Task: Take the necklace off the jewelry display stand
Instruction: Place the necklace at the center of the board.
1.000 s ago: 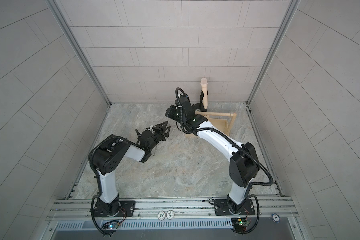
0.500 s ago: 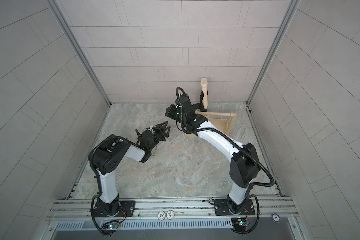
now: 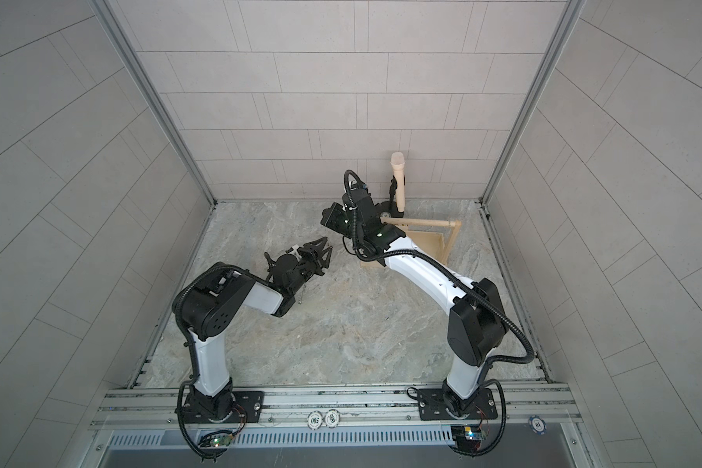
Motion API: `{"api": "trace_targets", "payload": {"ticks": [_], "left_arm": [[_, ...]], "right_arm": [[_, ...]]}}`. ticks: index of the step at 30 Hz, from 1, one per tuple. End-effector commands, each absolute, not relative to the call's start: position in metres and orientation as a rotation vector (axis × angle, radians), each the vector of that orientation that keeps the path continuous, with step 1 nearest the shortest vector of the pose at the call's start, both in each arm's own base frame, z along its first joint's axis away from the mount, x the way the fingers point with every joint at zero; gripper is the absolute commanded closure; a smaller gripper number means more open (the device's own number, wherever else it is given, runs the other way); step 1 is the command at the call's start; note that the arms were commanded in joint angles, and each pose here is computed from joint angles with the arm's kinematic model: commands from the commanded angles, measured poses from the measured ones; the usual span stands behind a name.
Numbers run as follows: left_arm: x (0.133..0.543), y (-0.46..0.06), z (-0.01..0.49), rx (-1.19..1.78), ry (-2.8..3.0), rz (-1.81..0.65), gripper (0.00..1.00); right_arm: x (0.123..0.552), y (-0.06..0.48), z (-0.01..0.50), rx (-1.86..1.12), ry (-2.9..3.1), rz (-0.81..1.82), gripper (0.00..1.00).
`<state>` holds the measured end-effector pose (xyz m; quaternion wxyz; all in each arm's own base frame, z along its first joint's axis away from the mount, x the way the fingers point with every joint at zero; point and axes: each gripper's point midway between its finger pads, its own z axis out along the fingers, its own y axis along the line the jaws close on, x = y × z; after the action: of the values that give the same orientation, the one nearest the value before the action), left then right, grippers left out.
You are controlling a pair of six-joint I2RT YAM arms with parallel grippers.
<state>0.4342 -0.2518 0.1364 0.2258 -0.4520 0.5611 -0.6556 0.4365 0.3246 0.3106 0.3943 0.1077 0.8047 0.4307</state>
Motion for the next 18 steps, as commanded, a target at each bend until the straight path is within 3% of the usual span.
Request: {"api": "trace_targets", "payload": {"ticks": [1, 18], "left_arm": [[0.4345, -0.2557, 0.1435, -1.247, 1.519, -1.861, 0.53], [0.4338, -0.2553, 0.1438, -1.257, 1.513, -1.866, 0.57]], "right_arm": [[0.4331, 0.3257, 0.3292, 0.274, 1.988, 1.137, 1.0], [0.4326, 0.3276, 0.3208, 0.272, 2.004, 1.138, 1.0]]}}
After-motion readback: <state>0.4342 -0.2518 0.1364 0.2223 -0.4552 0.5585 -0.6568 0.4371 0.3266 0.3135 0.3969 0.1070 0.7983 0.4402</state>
